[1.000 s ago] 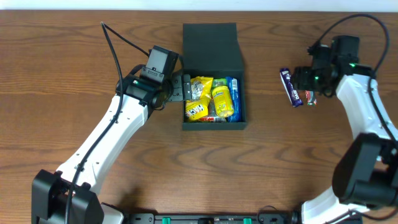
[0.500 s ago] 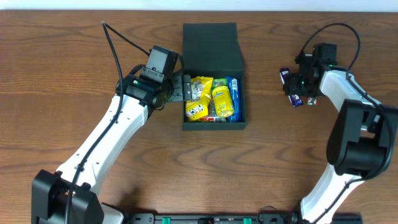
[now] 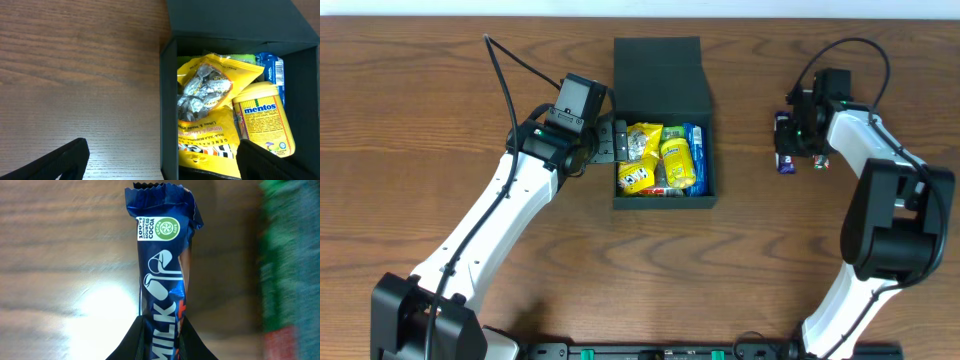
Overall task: Pack container
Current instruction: 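Grasp the purple Dairy Milk bar and insert it into the box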
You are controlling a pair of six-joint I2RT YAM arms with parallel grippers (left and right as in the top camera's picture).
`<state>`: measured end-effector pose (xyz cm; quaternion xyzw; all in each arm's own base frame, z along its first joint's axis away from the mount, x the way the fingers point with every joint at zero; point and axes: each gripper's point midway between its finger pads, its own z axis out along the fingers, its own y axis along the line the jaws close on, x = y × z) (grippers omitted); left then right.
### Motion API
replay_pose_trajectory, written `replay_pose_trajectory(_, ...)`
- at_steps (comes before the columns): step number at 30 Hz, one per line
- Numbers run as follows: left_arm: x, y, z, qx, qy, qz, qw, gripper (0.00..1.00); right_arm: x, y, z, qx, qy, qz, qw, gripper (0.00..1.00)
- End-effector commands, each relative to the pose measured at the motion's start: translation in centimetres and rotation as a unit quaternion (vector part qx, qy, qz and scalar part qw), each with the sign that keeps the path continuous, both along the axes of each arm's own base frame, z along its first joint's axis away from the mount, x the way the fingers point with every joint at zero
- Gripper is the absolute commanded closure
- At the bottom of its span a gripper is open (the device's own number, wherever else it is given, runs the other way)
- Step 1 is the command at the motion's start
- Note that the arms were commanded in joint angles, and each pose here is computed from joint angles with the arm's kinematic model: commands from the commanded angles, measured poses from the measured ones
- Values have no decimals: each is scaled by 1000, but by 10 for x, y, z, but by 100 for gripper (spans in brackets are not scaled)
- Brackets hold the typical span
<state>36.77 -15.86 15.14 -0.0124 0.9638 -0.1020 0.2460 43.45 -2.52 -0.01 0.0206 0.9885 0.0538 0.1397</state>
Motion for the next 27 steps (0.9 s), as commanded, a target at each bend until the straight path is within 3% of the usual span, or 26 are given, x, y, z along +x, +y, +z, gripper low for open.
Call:
replay_pose_trajectory(1, 5, 3, 8, 5, -14, 2, 1000, 5, -1, 34, 3, 42, 17, 6, 999, 99)
replay_pose_trajectory(6, 3, 4, 7, 8, -9, 2, 1000, 5, 4, 91, 72, 61, -6, 40, 997, 99)
replay_pose_trajectory(12, -1, 5, 4, 12, 0, 2, 1000, 5, -19, 153, 130, 84, -34, 58, 994, 99)
replay_pose_trajectory(18, -2, 6, 3, 13, 4, 2, 1000, 5, -40, 188, 124, 98, 3, 28, 995, 99)
replay_pose_trajectory(23, -6, 8, 1, 16, 11, 2, 1000, 5, -47, 188, 113, 41, 1, 21, 999, 99)
replay_pose_trajectory(24, -6, 8, 1, 17, 12, 2, 1000, 5, -46, 187, 113, 35, -2, 20, 999, 88)
replay_pose_trajectory(26, -6, 8, 1, 17, 13, 2, 1000, 5, -45, 185, 113, 29, -5, 19, 999, 46)
replay_pose_trajectory(27, -6, 8, 1, 17, 13, 2, 1000, 5, -45, 185, 113, 28, -5, 18, 999, 38)
